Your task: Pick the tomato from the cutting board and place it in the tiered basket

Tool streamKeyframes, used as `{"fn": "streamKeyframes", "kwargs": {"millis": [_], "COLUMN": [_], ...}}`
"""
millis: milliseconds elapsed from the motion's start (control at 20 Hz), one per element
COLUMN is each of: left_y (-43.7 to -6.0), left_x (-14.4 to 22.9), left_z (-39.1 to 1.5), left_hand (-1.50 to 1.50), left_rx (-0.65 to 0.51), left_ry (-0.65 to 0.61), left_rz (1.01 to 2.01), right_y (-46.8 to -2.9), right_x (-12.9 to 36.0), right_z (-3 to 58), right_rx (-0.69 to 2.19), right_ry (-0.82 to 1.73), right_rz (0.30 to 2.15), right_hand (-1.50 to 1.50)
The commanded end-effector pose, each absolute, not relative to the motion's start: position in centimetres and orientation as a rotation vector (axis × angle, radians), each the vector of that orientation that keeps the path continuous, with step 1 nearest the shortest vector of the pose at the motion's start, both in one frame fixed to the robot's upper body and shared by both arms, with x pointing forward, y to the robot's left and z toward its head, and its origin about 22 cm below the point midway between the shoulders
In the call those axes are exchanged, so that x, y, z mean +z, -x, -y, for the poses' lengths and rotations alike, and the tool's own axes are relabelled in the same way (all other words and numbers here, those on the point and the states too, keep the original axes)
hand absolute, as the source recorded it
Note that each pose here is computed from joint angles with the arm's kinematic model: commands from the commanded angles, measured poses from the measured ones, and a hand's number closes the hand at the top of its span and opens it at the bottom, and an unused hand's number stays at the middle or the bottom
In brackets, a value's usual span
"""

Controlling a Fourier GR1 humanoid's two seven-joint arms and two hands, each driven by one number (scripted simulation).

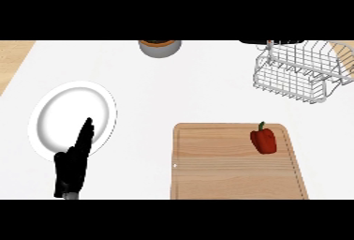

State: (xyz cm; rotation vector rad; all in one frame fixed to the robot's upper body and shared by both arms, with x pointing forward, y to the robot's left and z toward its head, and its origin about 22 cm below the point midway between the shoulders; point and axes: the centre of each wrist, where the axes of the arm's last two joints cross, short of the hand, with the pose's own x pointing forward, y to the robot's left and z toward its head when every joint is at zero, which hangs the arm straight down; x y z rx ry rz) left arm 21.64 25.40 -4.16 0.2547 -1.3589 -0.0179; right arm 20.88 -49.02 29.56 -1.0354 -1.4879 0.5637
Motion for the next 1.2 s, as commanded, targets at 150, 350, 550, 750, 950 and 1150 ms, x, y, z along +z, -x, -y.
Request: {"fn": "streamKeyframes", "kwargs": {"millis": [150, 350, 550, 750, 950, 1150], "left_y": [-20.2, -21.7, -21.9, -21.9, -21.7, -22.6], "left_x": [-7.1, -5.6, -5.0, -5.6, -5.2, -5.4], "left_z": [-24.6, -23.3, -24.1, -23.7, -24.5, -23.6], "left_hand": [0.00, 0.00, 0.00, 0.00, 0.00, 0.00], "left_rx": [-0.035, -0.043, -0.062, -0.047, -0.046, -0.026], "left_ry": [-0.250, -0.236, -0.247, -0.246, -0.234, -0.230], "left_rz": [1.311, 1.322, 1.309, 1.301, 1.308, 1.326], "right_y": [-23.2, -25.3, -27.7, -30.5, -34.2, -36.5], "right_x": [32.5, 34.5, 34.8, 33.3, 28.6, 29.1], "right_z": [46.6, 47.1, 46.1, 45.9, 43.2, 42.2], "right_rx": [0.527, 0.482, 0.477, 0.483, 0.590, 0.622], "right_ry": [1.069, 1.072, 1.068, 1.033, 1.006, 0.996], "right_rz": [1.506, 1.469, 1.438, 1.466, 1.450, 1.444], "right_hand": [1.50, 1.50, 1.50, 1.50, 1.50, 1.50]}}
